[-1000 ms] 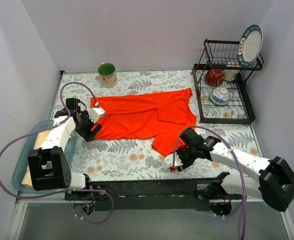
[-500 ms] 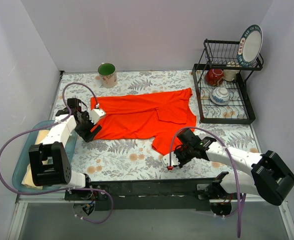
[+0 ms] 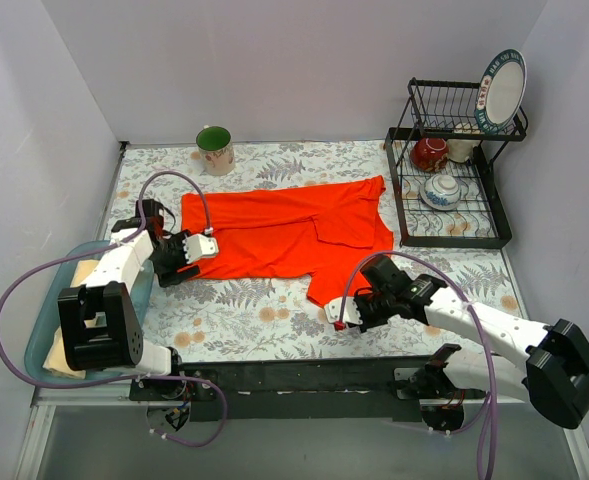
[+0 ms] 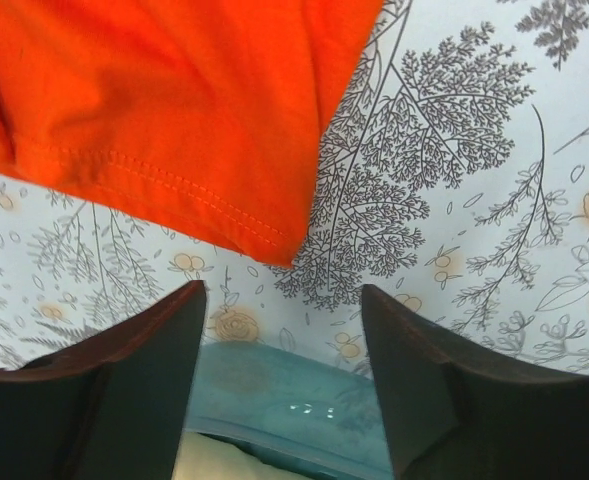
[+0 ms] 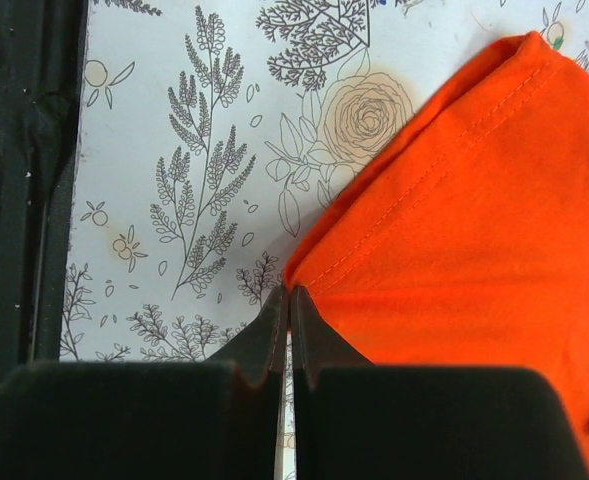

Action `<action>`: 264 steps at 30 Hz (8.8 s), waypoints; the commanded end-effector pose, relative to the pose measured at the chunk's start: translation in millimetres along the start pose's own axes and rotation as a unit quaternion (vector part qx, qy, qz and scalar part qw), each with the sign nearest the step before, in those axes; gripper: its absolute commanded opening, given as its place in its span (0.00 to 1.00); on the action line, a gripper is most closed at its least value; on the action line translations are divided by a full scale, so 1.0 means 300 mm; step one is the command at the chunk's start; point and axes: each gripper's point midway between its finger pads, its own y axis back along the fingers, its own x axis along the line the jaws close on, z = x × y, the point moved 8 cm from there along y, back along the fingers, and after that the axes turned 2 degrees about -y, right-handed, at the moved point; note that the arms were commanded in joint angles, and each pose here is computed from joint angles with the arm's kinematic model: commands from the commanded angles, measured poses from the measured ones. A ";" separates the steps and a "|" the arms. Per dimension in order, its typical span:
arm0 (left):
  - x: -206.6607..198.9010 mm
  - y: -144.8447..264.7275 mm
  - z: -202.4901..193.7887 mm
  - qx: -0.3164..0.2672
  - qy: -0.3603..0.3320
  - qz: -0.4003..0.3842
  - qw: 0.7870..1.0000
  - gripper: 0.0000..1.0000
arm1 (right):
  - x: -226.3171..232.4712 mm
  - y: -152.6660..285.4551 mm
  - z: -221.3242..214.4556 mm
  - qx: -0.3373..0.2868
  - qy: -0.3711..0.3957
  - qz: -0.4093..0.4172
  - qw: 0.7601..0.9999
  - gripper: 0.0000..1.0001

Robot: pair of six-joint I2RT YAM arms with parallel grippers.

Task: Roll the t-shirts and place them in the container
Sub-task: Fold the T-shirt at the center of the board.

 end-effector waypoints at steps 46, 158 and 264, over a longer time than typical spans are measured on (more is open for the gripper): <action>0.003 -0.093 -0.029 0.018 -0.074 -0.007 0.997 0.00 | -0.143 0.273 0.096 -0.010 -0.196 -0.169 0.966 0.01; 0.510 -0.054 0.099 -0.006 0.336 0.282 0.898 0.44 | -1.187 0.320 -0.222 0.074 -0.264 -0.423 0.864 0.35; 0.085 -0.164 -0.024 0.029 0.331 0.105 0.937 0.21 | -0.712 0.164 -0.467 0.148 -0.294 -0.008 0.944 0.02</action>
